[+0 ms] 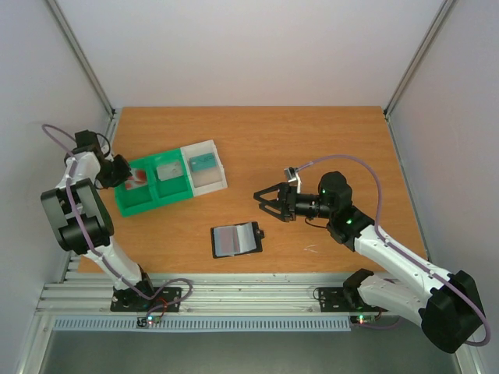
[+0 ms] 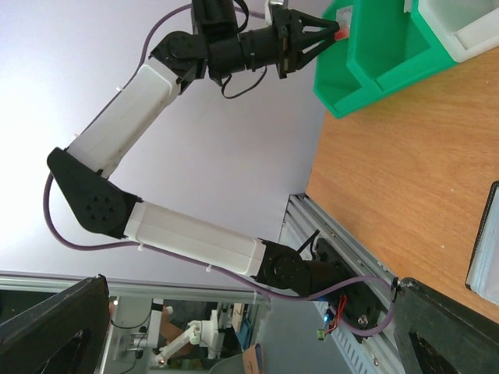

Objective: Take the credit cards out of the card holder

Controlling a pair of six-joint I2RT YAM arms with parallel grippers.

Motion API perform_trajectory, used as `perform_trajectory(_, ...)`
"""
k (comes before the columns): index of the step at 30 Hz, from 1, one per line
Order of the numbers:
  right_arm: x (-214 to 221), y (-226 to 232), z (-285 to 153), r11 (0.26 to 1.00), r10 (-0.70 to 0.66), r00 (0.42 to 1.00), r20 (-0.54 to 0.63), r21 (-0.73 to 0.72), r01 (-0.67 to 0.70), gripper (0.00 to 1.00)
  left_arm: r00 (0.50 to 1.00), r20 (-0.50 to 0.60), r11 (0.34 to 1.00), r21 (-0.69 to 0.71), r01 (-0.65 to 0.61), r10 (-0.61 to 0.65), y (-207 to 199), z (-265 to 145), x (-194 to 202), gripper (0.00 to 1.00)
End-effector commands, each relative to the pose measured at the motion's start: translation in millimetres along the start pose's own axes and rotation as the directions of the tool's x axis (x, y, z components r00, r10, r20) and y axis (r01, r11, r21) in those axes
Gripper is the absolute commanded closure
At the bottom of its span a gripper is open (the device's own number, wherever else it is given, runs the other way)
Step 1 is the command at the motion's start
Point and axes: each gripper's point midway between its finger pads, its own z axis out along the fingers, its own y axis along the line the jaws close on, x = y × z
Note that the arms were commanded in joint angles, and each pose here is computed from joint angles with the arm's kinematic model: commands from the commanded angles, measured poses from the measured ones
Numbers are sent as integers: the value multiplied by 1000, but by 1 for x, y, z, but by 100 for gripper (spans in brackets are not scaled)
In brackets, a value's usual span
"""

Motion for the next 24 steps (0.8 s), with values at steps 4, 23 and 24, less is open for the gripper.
perform_trajectory(4, 0, 10, -6, 1000, -15, 1000, 11, -16, 15, 2, 997, 69, 999, -42, -24, 27, -5, -22, -19, 67)
perform_trajectory(23, 2, -8, -28, 960, -79, 997, 0, 271, 77, 2, 999, 34, 1000, 15, -12, 11, -30, -80, 14, 1)
perform_trajectory(24, 2, -10, -30, 951, -80, 997, 1, 299, 76, 2, 1000, 22, 1000, 27, -7, 6, -31, -81, 20, 1)
